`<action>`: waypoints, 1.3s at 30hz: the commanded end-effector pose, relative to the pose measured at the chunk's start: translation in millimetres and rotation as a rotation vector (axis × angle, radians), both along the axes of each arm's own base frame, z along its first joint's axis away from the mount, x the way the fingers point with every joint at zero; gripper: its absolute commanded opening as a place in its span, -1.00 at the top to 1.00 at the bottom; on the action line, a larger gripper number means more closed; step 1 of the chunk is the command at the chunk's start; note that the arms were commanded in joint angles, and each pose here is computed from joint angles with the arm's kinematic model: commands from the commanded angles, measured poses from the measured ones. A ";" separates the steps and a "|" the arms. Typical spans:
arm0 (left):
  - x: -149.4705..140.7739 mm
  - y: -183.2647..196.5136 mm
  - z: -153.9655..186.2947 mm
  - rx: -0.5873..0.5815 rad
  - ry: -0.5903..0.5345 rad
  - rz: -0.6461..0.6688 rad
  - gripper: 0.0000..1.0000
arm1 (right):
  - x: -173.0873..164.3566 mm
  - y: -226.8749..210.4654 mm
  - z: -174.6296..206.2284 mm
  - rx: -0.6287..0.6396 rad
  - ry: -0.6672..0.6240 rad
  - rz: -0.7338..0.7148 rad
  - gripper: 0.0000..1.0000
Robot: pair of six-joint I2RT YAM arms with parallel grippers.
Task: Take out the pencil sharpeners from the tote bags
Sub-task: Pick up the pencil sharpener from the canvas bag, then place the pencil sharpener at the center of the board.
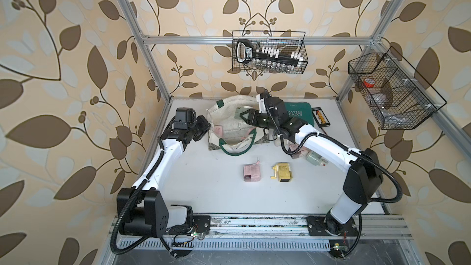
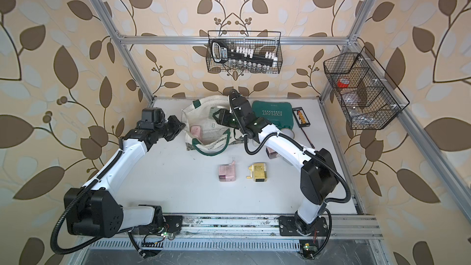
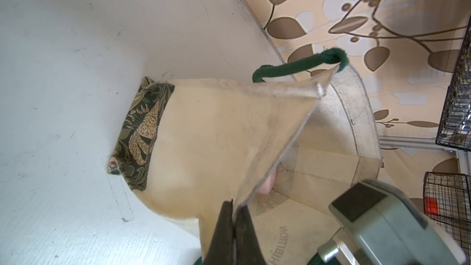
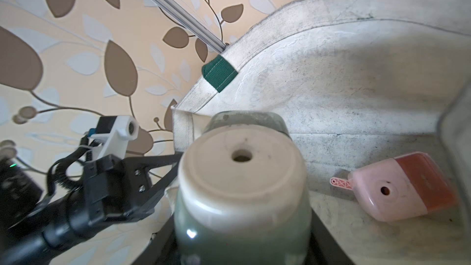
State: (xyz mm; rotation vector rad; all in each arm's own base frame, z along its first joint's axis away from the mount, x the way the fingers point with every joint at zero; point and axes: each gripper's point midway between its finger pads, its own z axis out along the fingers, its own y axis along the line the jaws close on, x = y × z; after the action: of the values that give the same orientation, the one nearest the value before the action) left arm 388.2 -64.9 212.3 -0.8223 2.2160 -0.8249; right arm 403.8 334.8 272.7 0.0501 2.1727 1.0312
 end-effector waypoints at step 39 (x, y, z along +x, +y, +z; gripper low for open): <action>74.0 15.8 -9.2 -0.023 0.078 -0.049 1.00 | -172.5 99.8 -159.0 -0.065 0.211 0.517 0.13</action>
State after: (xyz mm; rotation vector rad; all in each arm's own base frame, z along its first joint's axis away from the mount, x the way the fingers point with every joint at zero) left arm 474.2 -49.7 212.5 -0.8275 2.2568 -0.8529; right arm 222.1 412.0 96.6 -0.4456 2.5585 1.1952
